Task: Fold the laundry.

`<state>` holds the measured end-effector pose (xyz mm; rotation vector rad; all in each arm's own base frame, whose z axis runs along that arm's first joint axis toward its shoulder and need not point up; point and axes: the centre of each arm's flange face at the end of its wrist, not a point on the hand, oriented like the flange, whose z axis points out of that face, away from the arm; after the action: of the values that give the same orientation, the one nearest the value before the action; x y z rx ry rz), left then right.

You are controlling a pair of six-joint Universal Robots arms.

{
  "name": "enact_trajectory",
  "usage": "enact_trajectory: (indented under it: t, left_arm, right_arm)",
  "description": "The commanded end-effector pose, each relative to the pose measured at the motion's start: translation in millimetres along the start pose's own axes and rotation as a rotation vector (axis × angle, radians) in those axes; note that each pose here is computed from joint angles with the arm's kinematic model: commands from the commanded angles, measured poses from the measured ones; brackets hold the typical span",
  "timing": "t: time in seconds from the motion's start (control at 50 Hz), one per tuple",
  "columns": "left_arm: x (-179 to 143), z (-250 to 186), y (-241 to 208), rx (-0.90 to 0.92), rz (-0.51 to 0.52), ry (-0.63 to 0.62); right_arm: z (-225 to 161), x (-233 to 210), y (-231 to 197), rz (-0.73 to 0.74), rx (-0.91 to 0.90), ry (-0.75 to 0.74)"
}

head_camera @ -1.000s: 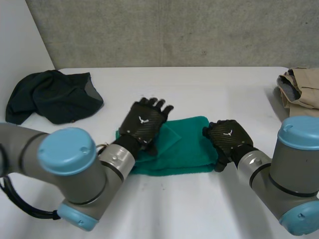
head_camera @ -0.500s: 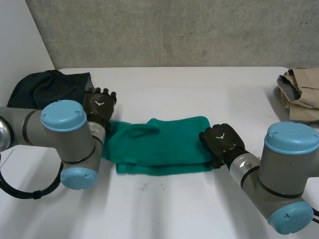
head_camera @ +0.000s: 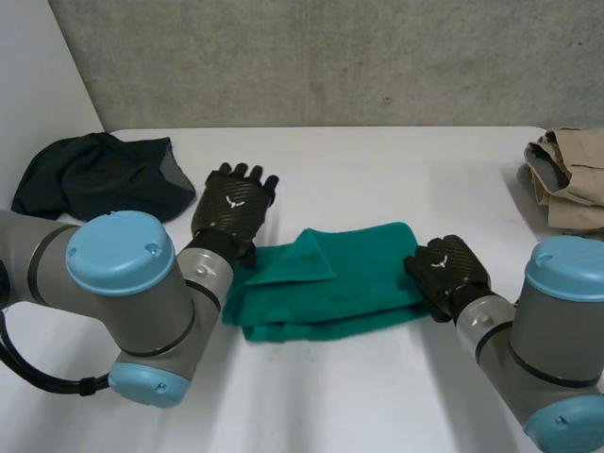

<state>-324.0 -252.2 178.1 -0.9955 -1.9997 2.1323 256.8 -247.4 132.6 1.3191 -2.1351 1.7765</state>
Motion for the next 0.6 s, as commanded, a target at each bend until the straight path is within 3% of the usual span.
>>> enact_trajectory:
  t: [0.02, 0.28, 0.46, 0.6]
  left_arm:
    - [26, -9, -13, 0.053, -0.109, 0.114]
    - [46, 15, 23, -0.027, -0.082, 0.148]
    - [-22, 61, 43, -0.067, -0.035, -0.140]
    - [-20, 46, 35, -0.077, -0.039, -0.133]
  right_arm:
    - [-4, 1, 5, -0.044, -0.017, 0.005]
    - [-5, 1, 7, -0.031, -0.024, 0.003]
    - [-5, 1, 9, -0.042, -0.038, 0.009]
    - [-6, 7, 7, -0.055, -0.039, 0.027]
